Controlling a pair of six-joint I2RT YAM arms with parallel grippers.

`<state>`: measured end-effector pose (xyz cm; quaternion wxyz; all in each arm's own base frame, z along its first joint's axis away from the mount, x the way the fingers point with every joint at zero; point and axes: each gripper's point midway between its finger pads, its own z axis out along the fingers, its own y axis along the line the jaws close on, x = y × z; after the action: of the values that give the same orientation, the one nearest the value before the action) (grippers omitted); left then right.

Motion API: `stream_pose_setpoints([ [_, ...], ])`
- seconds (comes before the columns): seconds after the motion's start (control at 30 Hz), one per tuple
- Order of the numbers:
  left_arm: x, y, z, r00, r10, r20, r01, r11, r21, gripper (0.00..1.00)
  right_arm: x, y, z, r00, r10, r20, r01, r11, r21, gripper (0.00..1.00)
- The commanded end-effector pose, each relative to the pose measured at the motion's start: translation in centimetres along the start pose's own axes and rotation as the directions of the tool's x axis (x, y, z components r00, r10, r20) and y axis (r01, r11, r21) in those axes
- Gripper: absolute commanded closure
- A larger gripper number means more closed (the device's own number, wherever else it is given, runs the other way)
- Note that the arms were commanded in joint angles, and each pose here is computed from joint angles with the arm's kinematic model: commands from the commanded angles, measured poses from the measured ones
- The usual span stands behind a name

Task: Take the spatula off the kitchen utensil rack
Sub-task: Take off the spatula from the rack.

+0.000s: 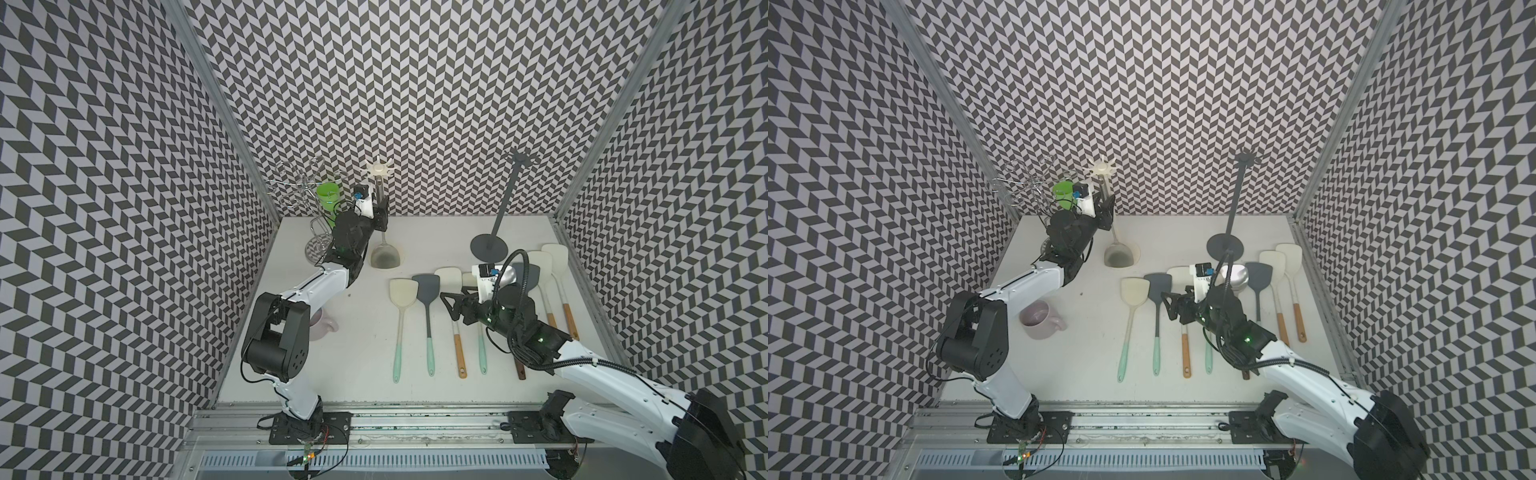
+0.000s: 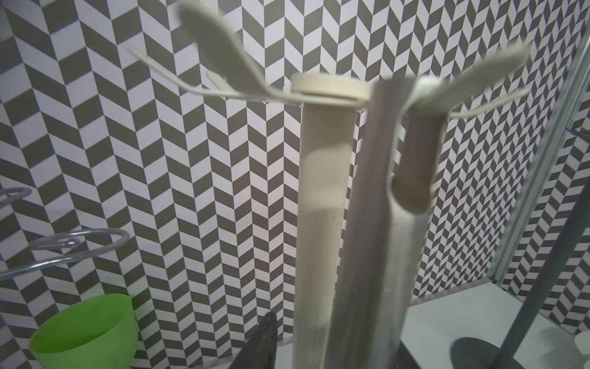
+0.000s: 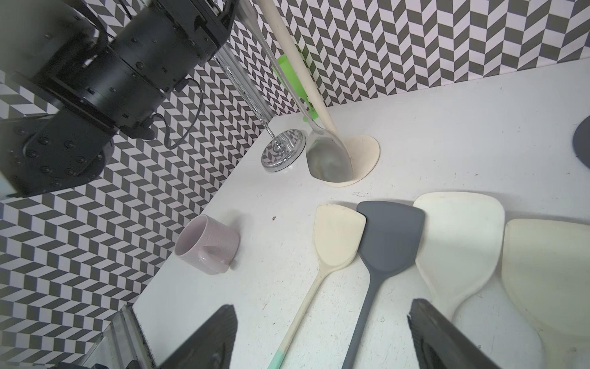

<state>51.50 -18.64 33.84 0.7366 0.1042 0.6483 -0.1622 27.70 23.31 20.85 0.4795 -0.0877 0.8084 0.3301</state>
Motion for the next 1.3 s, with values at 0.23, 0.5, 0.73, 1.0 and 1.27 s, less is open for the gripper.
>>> stream_pose_setpoints([
  [0.23,-2.1,-0.8,0.2,0.998,0.039,0.043,-0.037,0.999,-0.03,0.79,-0.6,0.3,-0.4,0.999,0.011,0.042,-0.009,0.999,-0.03,0.16],
  [0.5,-3.6,0.1,-1.1,0.996,0.082,0.042,-0.076,0.99,-0.114,0.94,-0.3,0.4,-0.3,0.999,0.012,0.034,-0.01,0.999,-0.038,0.16],
  [0.73,-3.9,0.7,-2.4,0.992,0.121,0.041,-0.114,0.983,-0.145,0.96,-0.2,0.4,-0.3,0.999,0.013,0.035,-0.012,0.999,-0.044,0.16],
  [1.0,-5.9,0.1,-2.9,0.992,0.121,0.042,-0.116,0.987,-0.113,1.0,-0.2,0.4,-0.2,0.999,0.018,0.033,-0.016,0.999,-0.043,0.16],
  [1.27,-6.6,0.8,-4.7,0.992,0.127,0.021,-0.123,0.983,-0.138,1.0,-0.3,0.4,-0.3,0.999,0.016,0.038,-0.015,0.999,-0.042,0.16],
])
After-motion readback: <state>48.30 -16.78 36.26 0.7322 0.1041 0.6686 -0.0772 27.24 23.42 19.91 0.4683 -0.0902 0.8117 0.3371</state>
